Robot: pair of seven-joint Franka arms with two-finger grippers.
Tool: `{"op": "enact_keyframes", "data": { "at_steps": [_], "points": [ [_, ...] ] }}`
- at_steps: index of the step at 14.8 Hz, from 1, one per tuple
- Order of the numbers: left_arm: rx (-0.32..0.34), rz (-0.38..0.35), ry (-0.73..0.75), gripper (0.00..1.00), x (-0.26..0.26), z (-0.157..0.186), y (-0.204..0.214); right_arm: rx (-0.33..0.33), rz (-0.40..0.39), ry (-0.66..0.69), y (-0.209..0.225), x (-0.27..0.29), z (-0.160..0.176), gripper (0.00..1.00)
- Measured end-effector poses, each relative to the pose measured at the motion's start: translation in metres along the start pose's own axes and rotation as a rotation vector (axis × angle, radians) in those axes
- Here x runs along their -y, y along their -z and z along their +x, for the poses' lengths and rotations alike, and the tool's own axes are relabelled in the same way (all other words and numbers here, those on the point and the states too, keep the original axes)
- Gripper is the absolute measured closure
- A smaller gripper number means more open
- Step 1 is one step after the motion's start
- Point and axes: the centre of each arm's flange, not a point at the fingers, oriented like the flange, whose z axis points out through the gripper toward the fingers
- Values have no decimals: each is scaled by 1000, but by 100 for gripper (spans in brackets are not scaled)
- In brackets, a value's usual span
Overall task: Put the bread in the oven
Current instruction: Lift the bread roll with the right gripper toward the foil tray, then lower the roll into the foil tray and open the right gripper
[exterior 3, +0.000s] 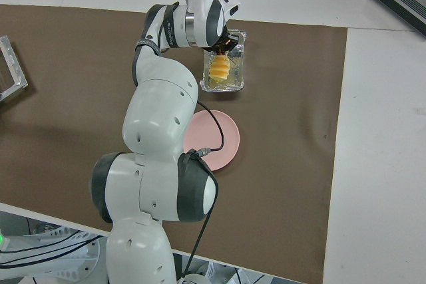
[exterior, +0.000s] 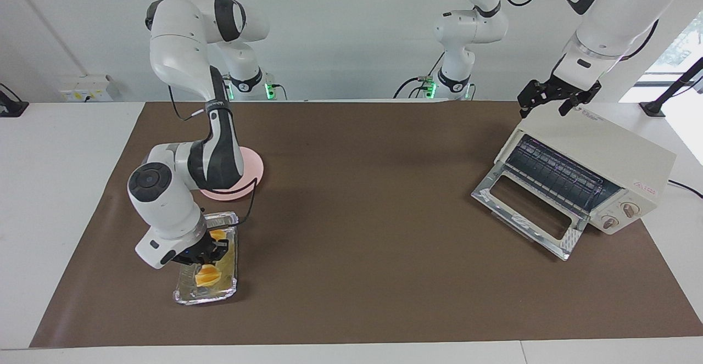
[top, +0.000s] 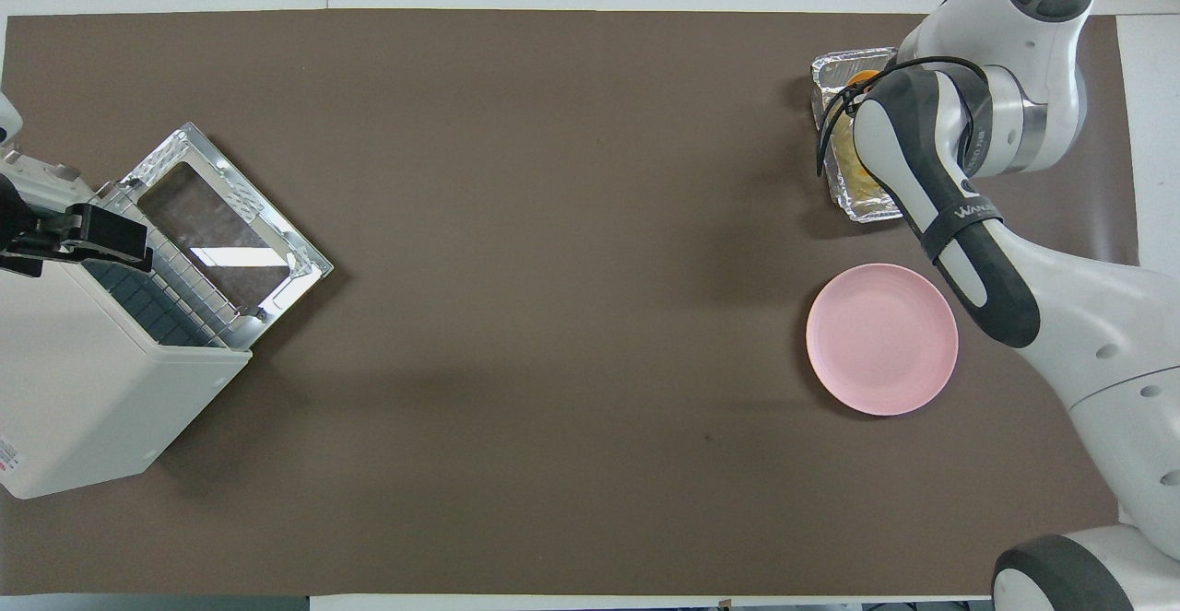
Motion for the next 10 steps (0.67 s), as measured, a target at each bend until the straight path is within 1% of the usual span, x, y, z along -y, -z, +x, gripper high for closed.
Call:
{"op": "enact_keyframes", "data": {
  "at_steps": [2,3,4,5,6,10],
  "points": [
    [0,0,0,0,0,0,0,5,2,1,-5,1,-2,86],
    [0,0,0,0,0,0,0,6,2,1,-6,1,-2,81],
    [0,0,0,0,0,0,0,8,2,1,-5,1,-3,71],
    [0,0,0,0,0,0,0,16,2,0,-5,0,-4,64],
    [0,0,0,0,0,0,0,27,2,-2,-4,-1,-5,50],
    [0,0,0,0,0,0,0,73,3,-8,17,-9,-12,10]
  ]
}}
